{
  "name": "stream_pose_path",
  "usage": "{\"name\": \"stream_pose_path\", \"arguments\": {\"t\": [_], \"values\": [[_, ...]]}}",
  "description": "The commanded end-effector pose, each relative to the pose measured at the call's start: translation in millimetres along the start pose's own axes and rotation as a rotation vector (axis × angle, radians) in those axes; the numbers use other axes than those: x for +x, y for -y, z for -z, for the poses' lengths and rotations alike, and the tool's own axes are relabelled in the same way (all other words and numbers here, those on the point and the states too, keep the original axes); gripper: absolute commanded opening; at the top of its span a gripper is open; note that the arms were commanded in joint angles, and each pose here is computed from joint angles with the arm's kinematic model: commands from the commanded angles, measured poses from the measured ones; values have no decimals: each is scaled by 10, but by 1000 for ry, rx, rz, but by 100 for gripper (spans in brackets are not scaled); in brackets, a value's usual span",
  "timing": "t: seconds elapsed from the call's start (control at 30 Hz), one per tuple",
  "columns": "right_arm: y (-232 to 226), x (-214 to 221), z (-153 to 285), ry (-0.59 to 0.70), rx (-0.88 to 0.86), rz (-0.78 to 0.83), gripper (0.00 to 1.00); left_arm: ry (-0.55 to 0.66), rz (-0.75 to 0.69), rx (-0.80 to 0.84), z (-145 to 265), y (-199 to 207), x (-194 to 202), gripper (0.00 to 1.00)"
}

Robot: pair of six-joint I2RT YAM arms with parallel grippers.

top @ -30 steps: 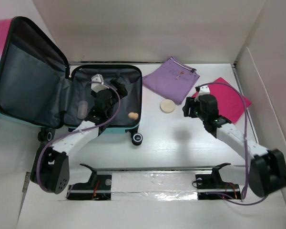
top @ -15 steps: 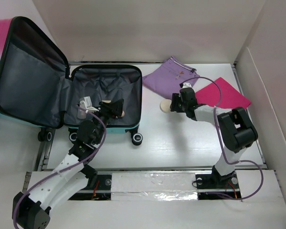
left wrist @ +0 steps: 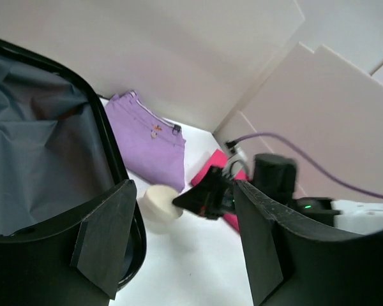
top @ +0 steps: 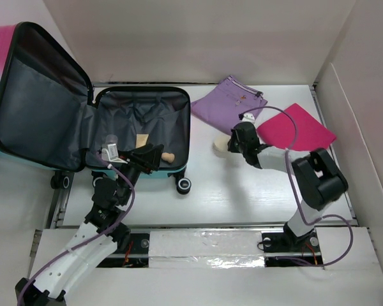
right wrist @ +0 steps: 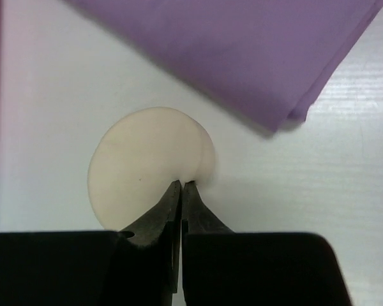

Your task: Pack the luggage

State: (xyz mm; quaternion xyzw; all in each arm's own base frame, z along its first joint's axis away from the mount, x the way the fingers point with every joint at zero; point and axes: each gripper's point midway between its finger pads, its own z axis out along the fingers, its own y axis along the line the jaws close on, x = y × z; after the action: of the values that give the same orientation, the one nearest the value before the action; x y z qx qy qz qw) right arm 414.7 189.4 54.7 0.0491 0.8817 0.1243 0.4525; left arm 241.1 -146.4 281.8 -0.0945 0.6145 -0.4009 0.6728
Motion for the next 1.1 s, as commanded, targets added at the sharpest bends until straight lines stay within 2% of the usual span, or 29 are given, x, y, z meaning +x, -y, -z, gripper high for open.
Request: {"name": "stream_pose_path", "arguments": {"t": [0.0, 0.07, 0.23, 0.3, 0.33, 0.37, 0.4, 0.43, 0.5, 0.53, 0.6, 0.63, 0.67, 0.7, 0.73, 0.77, 0.83, 0.9, 0.93, 0.97, 1.0, 1.03, 1.07], "values": [[-434, -686, 472, 219, -91, -10, 0, 17, -24, 69, 15, 110, -16, 59], [-637, -983, 805, 289, -149, 11, 0, 3, -29, 76, 13, 106, 29, 59], [-1578, -1539, 1375, 403, -430, 34, 0, -1, -28, 71, 20, 90, 44, 59], [-1886, -1537, 1316, 389, -494, 50, 3, 21, -23, 77, 68, 109, -4, 54], [-2033, -1545, 1303, 384, -525, 57, 9, 43, -20, 63, 81, 82, -47, 52], [-2244, -1690, 1381, 392, -575, 58, 20, 50, -20, 53, 100, 53, -52, 49], [-2343, -1618, 1267, 359, -599, 73, 32, 67, -12, 59, 134, 78, -96, 47], [-2436, -1621, 1310, 350, -647, 81, 56, 84, -11, 46, 146, 56, -131, 46], [-2423, -1726, 1440, 399, -664, 61, 78, 81, -9, 56, 161, 91, -119, 43], [-2326, -1768, 1459, 415, -645, 55, 79, 76, -12, 52, 148, 89, -111, 42], [-2016, -1733, 1413, 415, -581, 50, 79, 39, -18, 52, 86, 114, -38, 39], [-1879, -1862, 1601, 457, -570, 38, 74, 13, -21, 73, 63, 155, 14, 37], [-1720, -1860, 1628, 461, -540, 33, 67, 13, -20, 99, 28, 232, -11, 28], [-1490, -1919, 1659, 483, -493, 22, 58, -35, -32, 98, -43, 217, 122, 21], [-1215, -1907, 1822, 518, -435, 5, 33, -78, -33, 134, -73, 283, 209, 14], [-1026, -1894, 1897, 530, -389, -2, 21, -77, -25, 161, -127, 376, 176, 0], [-549, -1963, 2243, 620, -292, -40, 4, -184, -29, 177, -245, 382, 450, 0], [-288, -1979, 2519, 672, -243, -51, 2, -215, -25, 203, -356, 540, 523, 0], [-121, -1998, 2634, 707, -199, -44, 3, -220, -51, 116, -479, 437, 659, 0], [-33, -2115, 3001, 790, -208, -55, 5, -256, -60, 161, -477, 817, 767, 0], [43, -2100, 3098, 790, -187, -43, 8, -316, -154, 112, -539, 812, 1096, 0], [103, -2124, 3208, 802, -167, -27, 12, -279, -214, -2, -626, 787, 1141, 0], [170, -2158, 3349, 794, -143, -19, 13, -293, -226, 32, -678, 1215, 1169, 0]]}}
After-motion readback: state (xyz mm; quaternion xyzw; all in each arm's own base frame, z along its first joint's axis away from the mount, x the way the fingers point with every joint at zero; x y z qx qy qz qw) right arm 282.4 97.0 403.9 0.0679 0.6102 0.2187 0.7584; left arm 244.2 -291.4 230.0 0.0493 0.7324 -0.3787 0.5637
